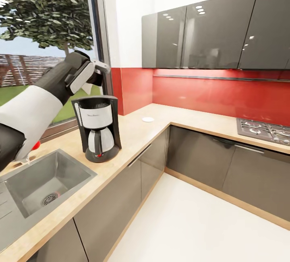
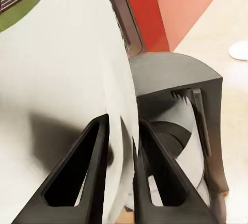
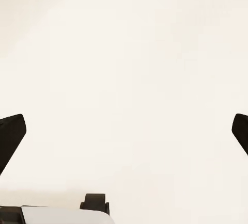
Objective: Set up a coffee station on the kitchen countertop: keep the coffee maker on the countertop, move the bottle of coffee from the kitchen shelf to the counter next to the coffee maker, place a paper coffee filter on top of the coffee maker, put the saucer next to the coffee maker with the coffee cup on the saucer, and place the electric kettle next to the coffee maker.
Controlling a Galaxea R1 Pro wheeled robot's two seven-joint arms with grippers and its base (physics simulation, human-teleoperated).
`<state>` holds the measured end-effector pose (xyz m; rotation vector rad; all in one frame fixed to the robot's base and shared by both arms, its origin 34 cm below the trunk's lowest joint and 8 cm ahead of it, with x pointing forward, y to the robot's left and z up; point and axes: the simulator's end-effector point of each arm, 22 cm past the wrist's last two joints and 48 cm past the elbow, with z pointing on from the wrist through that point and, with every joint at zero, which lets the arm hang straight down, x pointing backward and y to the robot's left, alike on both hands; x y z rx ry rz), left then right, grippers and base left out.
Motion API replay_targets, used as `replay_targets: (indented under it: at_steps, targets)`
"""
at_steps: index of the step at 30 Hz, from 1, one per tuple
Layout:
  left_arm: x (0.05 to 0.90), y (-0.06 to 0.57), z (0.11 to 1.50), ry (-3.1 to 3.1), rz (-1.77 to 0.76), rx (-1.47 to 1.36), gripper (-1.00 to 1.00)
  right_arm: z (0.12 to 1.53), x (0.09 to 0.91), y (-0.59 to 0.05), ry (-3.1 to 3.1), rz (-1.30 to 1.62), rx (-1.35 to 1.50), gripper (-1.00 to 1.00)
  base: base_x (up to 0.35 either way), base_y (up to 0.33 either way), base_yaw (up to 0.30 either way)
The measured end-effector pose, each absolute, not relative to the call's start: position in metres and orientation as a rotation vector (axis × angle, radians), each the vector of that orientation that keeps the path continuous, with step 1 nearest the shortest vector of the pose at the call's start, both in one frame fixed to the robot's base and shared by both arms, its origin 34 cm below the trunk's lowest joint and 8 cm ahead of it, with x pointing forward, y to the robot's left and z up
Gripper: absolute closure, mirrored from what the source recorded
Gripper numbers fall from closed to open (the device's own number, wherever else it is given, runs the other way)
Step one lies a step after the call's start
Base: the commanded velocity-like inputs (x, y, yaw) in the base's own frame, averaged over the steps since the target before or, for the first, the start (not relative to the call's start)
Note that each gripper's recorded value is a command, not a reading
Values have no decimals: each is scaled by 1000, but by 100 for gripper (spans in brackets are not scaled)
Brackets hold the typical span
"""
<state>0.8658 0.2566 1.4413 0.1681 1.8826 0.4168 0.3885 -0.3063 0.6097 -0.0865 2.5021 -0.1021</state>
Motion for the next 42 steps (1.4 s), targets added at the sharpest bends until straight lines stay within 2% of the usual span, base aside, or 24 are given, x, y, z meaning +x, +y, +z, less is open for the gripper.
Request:
replay_targets:
  at_steps: [42]
  targets:
    - [877,276,1406,1946,452,152,100,601,386,-306,2513,-102,-87,-100,0,0,0]
